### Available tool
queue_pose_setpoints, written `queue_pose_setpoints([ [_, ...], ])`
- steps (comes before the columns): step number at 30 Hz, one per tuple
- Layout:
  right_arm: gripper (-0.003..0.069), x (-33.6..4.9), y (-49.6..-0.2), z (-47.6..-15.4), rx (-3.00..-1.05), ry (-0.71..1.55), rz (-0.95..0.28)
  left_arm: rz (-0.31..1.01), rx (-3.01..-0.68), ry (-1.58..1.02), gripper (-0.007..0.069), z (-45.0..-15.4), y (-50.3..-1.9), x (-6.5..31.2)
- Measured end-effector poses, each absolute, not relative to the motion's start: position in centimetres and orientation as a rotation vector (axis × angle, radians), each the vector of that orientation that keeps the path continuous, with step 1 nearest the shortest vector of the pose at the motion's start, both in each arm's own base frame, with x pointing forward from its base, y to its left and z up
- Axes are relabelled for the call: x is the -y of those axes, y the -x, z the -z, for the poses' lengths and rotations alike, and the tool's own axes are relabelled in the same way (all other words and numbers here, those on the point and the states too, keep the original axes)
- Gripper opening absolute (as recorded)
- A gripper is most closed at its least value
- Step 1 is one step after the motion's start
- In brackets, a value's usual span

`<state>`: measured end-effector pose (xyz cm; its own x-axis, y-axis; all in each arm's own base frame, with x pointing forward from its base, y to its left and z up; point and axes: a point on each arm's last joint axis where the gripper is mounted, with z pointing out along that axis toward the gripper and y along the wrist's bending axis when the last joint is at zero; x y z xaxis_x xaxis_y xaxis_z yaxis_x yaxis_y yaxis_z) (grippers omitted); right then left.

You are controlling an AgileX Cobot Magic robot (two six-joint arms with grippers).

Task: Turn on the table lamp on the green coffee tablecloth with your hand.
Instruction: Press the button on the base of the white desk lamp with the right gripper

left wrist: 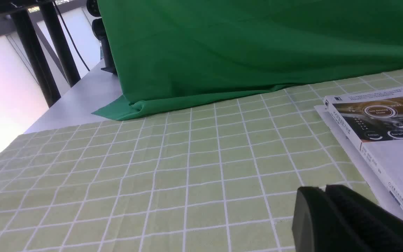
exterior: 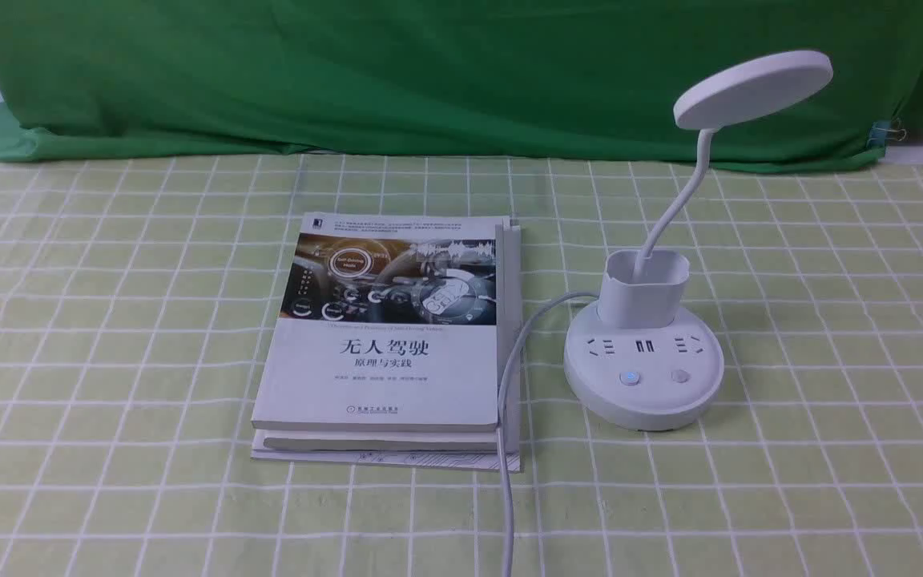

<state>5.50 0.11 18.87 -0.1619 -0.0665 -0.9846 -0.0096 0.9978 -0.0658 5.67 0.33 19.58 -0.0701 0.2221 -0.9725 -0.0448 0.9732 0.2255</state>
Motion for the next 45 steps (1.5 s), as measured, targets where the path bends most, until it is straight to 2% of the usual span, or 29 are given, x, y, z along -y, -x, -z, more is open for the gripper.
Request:
queue_pose_setpoints([
  [41,0.0239,-0.1,-5.5,-19.1,-1.705,0.043,0.044,-0.221,-1.628,-0.137,0.0019,-19.6,-5.7,-0.3],
  [42,0.0239,-0.1,-5.6,-19.6,-1.654,-0.046,-0.03,-0.221,-1.628,-0.137,0.0019,-19.6,-5.7,-0.3],
  [43,0.0239,0.0,-5.6,-19.6,-1.646,-0.061,-0.044,-0.221,-1.628,-0.137,0.0019,-19.6,-5.7,-0.3],
  [45,0.0239,0.1,-5.6,-20.6,-1.521,-0.27,-0.241,-0.221,-1.628,-0.137,0.0019,-19.6,-5.7,-0.3],
])
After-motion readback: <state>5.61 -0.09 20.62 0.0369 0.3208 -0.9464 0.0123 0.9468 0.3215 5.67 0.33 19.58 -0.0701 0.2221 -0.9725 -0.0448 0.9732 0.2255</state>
